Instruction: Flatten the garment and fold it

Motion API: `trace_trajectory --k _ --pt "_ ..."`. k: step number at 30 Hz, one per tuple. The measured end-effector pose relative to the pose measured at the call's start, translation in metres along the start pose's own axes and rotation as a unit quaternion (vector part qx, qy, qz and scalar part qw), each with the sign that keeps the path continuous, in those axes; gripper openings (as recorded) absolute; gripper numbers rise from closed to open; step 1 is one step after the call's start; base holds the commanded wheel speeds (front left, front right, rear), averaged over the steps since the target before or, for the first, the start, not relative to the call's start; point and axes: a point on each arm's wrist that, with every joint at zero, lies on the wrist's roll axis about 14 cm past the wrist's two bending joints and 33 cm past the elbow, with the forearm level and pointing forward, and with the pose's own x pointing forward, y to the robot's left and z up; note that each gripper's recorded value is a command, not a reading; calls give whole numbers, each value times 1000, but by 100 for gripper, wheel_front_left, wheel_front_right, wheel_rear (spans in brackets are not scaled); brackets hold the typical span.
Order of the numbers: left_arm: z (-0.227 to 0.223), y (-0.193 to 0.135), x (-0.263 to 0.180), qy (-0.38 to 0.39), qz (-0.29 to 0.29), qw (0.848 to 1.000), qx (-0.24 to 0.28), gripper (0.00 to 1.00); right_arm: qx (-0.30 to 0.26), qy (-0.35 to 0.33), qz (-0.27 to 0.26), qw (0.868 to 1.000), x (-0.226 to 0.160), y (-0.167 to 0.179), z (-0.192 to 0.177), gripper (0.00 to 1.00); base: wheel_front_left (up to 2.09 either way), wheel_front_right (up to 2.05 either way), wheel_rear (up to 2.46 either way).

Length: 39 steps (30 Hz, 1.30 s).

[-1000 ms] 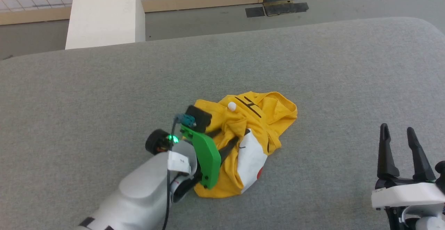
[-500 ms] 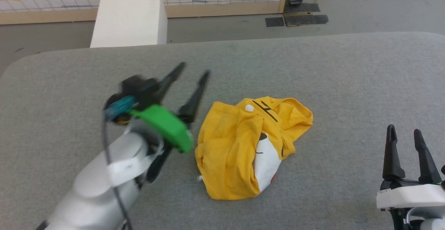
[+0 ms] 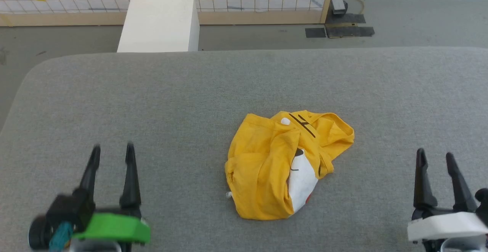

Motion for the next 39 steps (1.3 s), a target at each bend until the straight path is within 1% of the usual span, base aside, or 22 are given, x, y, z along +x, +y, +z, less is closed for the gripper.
trace_trajectory --k 5,9,12,15,19,24,27,30,34,36,39 --pt "-11 15 -24 14 42 999 -28 100 12 22 1 1000 -9 1 -14 100 0 0 0" --pt "-7 20 -29 3 50 998 -31 100 15 29 -3 999 -11 -1 -18 100 0 0 0" --pt "-5 24 -31 -3 54 998 -33 100 3 23 -4 1000 -6 -3 -14 100 0 0 0" --pt "-5 26 -31 -5 54 998 -28 100 -18 13 14 1000 8 8 -7 100 0 0 0" --pt "-8 28 -31 -2 54 998 -29 100 -31 17 36 999 34 25 3 100 0 0 0" --pt "-15 30 -28 6 52 998 -34 100 -47 65 64 995 63 49 1 100 0 0 0" --pt "-19 31 -25 10 53 998 -36 100 -71 120 83 987 72 64 -15 100 0 0 0" --pt "-24 34 -23 18 56 998 -36 100 -91 180 92 975 77 72 -35 100 0 0 0" --pt "-31 38 -22 27 62 997 -37 100 -112 259 89 955 79 72 -64 100 0 0 0" --pt "-33 41 -22 30 67 997 -36 100 -113 294 82 946 80 69 -76 100 0 0 0" --pt "-36 46 -23 35 76 996 -34 100 -115 350 71 927 79 63 -96 100 0 0 0"
